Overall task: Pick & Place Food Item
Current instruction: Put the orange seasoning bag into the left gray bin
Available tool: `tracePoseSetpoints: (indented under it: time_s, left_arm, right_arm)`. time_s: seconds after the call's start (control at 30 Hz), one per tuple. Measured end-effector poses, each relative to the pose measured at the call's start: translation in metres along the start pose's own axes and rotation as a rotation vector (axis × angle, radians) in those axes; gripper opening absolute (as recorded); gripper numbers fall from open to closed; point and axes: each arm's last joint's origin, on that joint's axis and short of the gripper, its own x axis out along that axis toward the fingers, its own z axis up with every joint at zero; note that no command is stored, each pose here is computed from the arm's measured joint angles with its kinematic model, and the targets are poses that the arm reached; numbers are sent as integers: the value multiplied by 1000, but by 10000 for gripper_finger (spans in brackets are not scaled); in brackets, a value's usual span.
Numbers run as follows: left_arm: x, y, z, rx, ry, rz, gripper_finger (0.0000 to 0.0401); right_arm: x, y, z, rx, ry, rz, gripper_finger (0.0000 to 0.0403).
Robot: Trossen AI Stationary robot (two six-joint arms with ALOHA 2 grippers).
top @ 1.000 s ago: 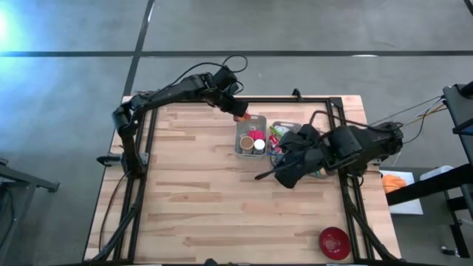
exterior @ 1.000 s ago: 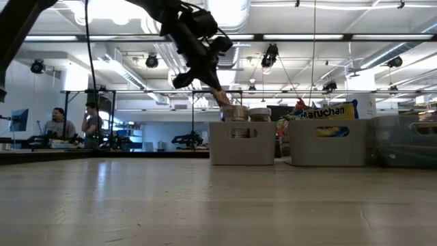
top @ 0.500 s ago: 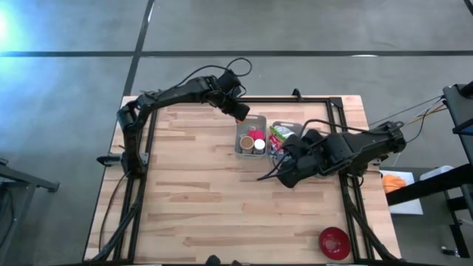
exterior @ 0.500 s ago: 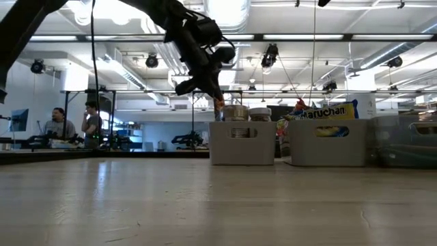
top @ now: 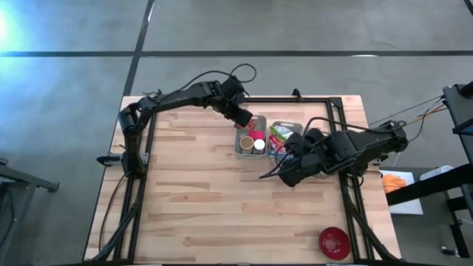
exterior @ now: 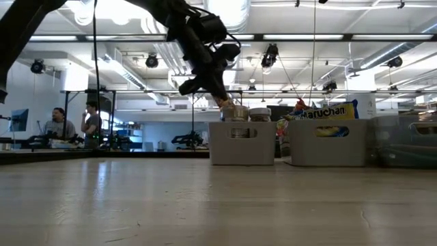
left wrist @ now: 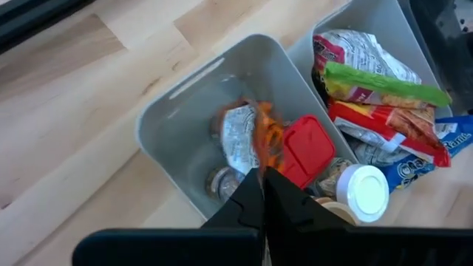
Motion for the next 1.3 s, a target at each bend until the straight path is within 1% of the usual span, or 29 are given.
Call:
tracePoseSetpoints:
  time_s: [0.17,0.4,0.6,0.83,0.97,1.3]
  left_arm:
    - [5,0,-1,0,12,2,0]
    - [25,4,-2,-13,43,17,0]
    - [41,10,-4,-26,79,57,0]
    - [41,12,-4,-24,58,96,0]
    - [41,12,-3,-24,57,97,0]
    - [41,11,-3,-22,52,95,0]
  right_arm:
    - [1,0,-1,-6,2,-4,309]
    - [1,0,-1,-6,2,-4,309]
    - [1,0,-1,-6,3,-4,309]
    - [1,0,-1,-7,3,-4,309]
    - [2,1,-1,-25,3,-5,309]
    - [2,0,-1,-27,3,-5,309]
